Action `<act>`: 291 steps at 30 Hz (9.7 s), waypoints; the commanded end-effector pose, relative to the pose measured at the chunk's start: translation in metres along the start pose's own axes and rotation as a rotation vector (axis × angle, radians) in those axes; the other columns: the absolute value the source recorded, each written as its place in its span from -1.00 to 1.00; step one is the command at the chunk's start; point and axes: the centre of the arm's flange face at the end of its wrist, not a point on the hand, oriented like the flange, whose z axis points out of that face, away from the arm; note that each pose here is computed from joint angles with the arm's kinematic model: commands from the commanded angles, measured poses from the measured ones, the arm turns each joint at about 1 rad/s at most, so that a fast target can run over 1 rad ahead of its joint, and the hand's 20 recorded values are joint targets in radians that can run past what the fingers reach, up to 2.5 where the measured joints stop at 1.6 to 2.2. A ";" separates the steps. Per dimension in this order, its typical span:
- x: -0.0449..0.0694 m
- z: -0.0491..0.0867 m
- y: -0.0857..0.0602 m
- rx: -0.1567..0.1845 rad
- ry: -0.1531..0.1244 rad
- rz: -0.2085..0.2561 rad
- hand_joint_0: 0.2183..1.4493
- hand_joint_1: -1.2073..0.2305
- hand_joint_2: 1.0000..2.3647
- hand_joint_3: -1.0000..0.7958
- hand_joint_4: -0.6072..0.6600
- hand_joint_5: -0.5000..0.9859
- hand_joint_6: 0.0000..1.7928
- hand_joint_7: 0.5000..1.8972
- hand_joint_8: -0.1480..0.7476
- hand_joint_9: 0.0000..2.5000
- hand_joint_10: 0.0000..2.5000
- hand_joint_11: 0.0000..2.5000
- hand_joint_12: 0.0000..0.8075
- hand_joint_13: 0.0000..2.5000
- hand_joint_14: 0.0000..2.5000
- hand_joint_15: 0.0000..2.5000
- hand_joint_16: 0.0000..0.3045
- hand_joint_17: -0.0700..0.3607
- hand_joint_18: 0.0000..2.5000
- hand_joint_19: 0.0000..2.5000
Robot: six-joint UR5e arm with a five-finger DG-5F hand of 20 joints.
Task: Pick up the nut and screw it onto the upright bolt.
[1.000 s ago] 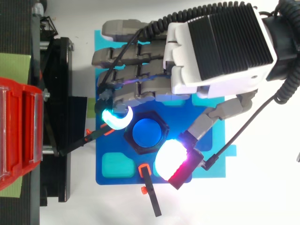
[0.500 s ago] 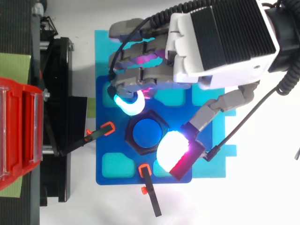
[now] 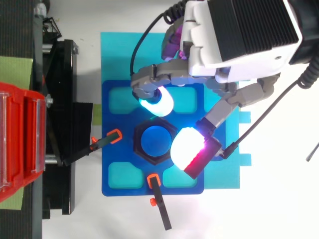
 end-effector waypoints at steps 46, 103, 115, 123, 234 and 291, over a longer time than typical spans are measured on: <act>0.016 0.012 0.018 -0.013 -0.007 0.017 -0.67 0.35 -1.00 -0.44 0.15 -0.57 -0.44 -0.86 -0.10 -0.70 -1.00 -1.00 -0.04 -1.00 -1.00 -1.00 -0.61 -0.05 -1.00 -1.00; 0.036 -0.003 -0.008 0.005 -0.017 -0.001 -0.57 0.24 -1.00 -0.44 0.21 -0.24 -0.44 0.26 -0.04 0.05 -1.00 -0.94 -0.15 -0.48 -1.00 -1.00 -0.75 -0.27 -0.76 -1.00; 0.035 -0.002 -0.008 0.003 -0.021 -0.004 -0.56 0.24 -1.00 -0.44 0.17 -0.24 -0.44 0.29 -0.05 0.09 -1.00 -0.92 -0.17 -0.44 -1.00 -1.00 -0.75 -0.28 -0.71 -0.99; 0.036 -0.002 -0.008 0.003 -0.020 -0.002 -0.60 0.18 -1.00 -0.44 0.36 -0.42 -0.44 -0.32 0.01 -0.08 -1.00 -0.91 -0.07 -0.52 -1.00 -1.00 -0.70 -0.20 -0.77 -0.98; -0.125 -0.165 0.081 0.427 -0.249 1.007 -0.56 0.00 -1.00 -0.44 0.08 -0.66 -0.44 -0.76 -0.21 -0.93 -1.00 -1.00 -0.12 -1.00 -1.00 -1.00 -0.67 -0.14 -1.00 -1.00; -0.125 -0.165 0.081 0.427 -0.249 1.007 -0.56 0.07 -1.00 -0.44 0.08 -0.65 -0.44 -0.78 -0.26 -0.99 -1.00 -1.00 -0.14 -1.00 -1.00 -1.00 -0.66 -0.13 -1.00 -1.00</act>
